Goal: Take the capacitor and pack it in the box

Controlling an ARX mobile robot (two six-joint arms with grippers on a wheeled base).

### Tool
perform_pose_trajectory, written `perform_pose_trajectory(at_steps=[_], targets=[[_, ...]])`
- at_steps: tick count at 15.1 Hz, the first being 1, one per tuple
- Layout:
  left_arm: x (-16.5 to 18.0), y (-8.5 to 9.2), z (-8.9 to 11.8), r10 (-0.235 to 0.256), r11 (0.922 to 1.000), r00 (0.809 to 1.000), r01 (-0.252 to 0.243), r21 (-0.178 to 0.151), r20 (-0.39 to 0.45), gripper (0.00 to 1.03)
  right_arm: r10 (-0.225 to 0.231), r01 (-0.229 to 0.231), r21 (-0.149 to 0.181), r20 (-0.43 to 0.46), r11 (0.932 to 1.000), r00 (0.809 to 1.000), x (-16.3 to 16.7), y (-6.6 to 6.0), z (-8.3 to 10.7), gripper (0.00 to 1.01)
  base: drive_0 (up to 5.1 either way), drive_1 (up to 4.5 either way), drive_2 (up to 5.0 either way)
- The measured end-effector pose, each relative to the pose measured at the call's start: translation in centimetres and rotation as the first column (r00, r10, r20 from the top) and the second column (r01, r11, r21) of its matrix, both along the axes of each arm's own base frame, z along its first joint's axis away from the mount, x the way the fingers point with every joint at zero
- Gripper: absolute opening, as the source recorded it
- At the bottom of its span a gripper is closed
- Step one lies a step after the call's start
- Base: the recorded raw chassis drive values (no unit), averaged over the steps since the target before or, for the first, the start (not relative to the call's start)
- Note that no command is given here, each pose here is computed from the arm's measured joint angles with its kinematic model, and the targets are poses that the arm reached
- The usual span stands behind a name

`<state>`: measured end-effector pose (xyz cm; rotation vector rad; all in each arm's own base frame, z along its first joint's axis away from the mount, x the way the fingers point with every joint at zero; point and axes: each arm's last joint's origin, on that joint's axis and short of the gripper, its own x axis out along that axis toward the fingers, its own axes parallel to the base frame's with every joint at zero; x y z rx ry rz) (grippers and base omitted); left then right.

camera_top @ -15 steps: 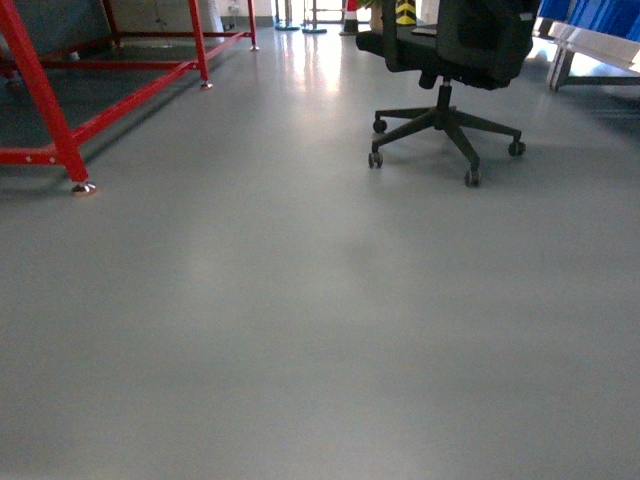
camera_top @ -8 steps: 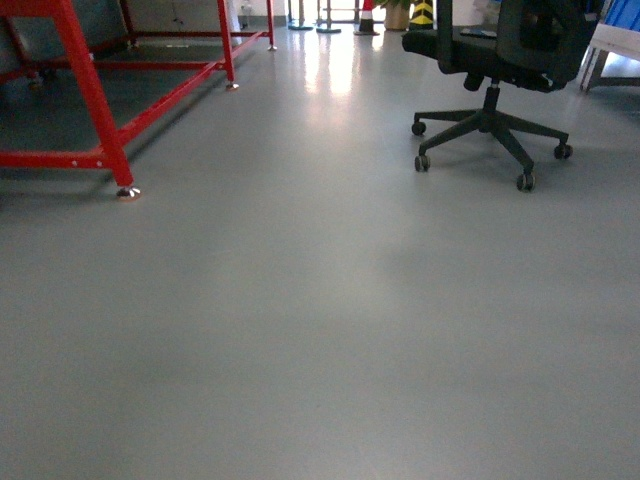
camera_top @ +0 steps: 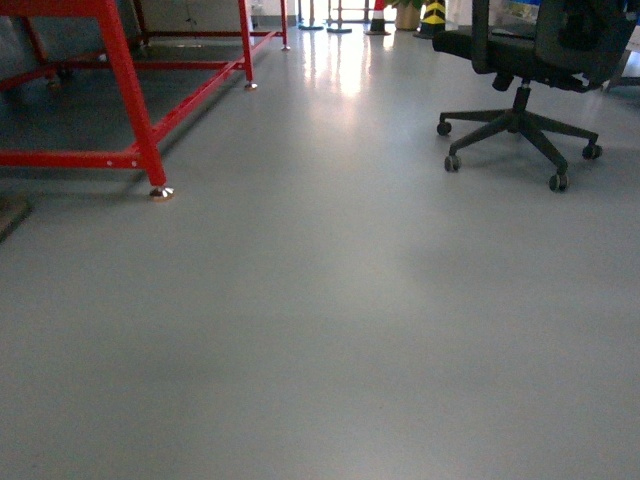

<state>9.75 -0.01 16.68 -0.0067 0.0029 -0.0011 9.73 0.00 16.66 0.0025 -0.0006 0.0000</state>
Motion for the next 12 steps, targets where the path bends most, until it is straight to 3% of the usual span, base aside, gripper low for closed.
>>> perform_pose_trajectory(at_steps=[12], targets=[[0.0,0.0,0.0,0.001,1.0,1.0,-0.001,0.0,0.0,0.44,0.0,0.0,0.0,0.003,1.0,1.0,0.0,0.0,0.03,0.98,-5.1,2.4,2.4]])
